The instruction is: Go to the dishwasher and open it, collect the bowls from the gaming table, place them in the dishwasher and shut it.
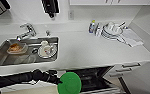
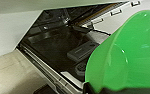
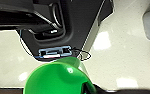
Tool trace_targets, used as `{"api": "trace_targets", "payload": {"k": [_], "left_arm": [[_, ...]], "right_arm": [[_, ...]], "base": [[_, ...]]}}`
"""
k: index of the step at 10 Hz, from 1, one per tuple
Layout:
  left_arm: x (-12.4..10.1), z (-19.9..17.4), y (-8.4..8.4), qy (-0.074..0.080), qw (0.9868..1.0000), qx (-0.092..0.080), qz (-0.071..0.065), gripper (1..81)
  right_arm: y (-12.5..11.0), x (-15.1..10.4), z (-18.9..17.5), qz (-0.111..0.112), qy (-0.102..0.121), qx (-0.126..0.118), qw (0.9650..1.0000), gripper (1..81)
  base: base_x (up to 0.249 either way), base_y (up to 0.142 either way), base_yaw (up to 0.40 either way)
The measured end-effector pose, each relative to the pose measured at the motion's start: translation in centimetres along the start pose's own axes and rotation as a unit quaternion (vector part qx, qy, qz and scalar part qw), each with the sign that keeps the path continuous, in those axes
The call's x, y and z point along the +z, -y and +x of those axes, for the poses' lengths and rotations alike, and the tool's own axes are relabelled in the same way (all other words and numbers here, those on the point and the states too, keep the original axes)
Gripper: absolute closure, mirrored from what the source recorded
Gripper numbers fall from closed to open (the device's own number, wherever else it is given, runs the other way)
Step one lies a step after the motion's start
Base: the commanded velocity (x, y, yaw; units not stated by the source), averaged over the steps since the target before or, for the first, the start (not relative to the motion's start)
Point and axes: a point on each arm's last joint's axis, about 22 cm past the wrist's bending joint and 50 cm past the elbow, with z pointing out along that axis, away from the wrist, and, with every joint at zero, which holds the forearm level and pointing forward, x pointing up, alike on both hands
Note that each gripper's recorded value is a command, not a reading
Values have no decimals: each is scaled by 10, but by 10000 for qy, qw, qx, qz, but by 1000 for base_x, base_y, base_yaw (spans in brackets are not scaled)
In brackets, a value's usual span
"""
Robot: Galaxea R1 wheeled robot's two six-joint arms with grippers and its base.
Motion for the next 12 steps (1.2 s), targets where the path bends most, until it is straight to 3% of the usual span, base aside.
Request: {"api": "trace_targets", "payload": {"k": [2,4,7,8,10,12], "left_arm": [[33,12,-36,324,9993,89,-181,811],[60,22,-67,539,9982,195,-202,811],[94,25,-95,783,9963,363,26,811],[102,28,-105,791,9963,326,57,10],[101,40,-111,711,9967,378,118,10],[92,42,-93,666,9969,327,279,10]], "right_arm": [[3,1,1,23,-12,6,10000,811],[3,2,3,20,-22,4,10000,811],[4,2,5,28,-40,2,10000,811],[6,3,5,41,-43,5,10000,811],[10,5,5,68,-39,11,10000,811],[10,5,7,66,-63,8,10000,811]], "base": [[0,0,0],[0,0,0],[0,0,0],[0,0,0],[0,0,0],[0,0,0]]}}
